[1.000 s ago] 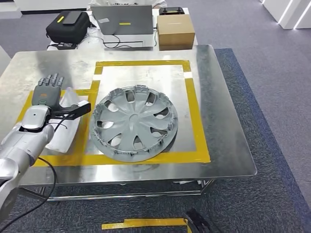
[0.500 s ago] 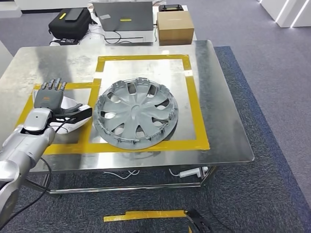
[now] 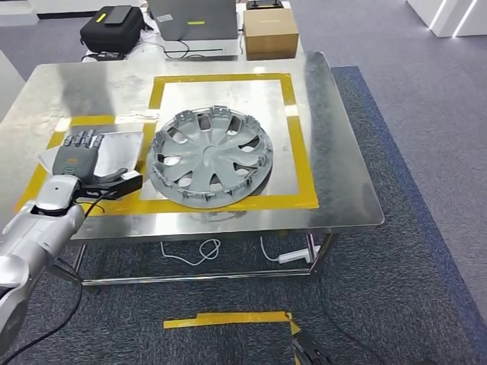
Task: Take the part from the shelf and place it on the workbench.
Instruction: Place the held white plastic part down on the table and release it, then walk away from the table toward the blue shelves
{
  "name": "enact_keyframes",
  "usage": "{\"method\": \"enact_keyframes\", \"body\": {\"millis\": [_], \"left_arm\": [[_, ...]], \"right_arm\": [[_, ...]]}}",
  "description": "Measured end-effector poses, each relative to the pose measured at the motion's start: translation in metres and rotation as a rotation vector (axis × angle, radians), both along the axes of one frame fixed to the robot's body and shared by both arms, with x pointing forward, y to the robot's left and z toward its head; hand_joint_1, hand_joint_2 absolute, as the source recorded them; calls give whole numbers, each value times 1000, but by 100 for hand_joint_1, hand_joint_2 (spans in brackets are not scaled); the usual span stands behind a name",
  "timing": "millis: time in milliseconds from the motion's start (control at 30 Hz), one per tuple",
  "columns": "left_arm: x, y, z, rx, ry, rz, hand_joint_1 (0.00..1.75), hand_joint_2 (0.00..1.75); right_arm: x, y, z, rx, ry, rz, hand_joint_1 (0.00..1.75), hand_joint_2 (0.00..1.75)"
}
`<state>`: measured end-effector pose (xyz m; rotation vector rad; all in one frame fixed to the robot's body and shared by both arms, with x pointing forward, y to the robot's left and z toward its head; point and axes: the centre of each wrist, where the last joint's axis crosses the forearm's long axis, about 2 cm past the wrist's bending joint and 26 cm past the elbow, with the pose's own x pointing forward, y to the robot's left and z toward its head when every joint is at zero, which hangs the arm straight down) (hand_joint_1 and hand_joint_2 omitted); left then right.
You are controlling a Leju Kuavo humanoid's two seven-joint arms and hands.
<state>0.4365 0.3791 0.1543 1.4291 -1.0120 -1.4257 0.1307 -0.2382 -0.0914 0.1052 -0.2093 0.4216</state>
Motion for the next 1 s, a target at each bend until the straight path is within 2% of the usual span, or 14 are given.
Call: {"method": "enact_keyframes", "body": {"millis": [167, 400, 733, 1000], "left_arm": [[-1, -2, -2, 13, 19, -13, 0, 0], [-17, -2, -27, 28, 66, -20, 0, 0], [-32, 17, -41, 34, 33, 41, 0, 0], [-38, 21, -47, -16, -26, 77, 0, 0]], "right_arm": [[-2, -1, -1, 1, 5, -1, 0, 0], [-5, -4, -2, 0, 12, -4, 0, 0], [-11, -6, -4, -1, 18, -16, 0, 0], [-13, -7, -4, 1, 20, -30, 0, 0]]}}
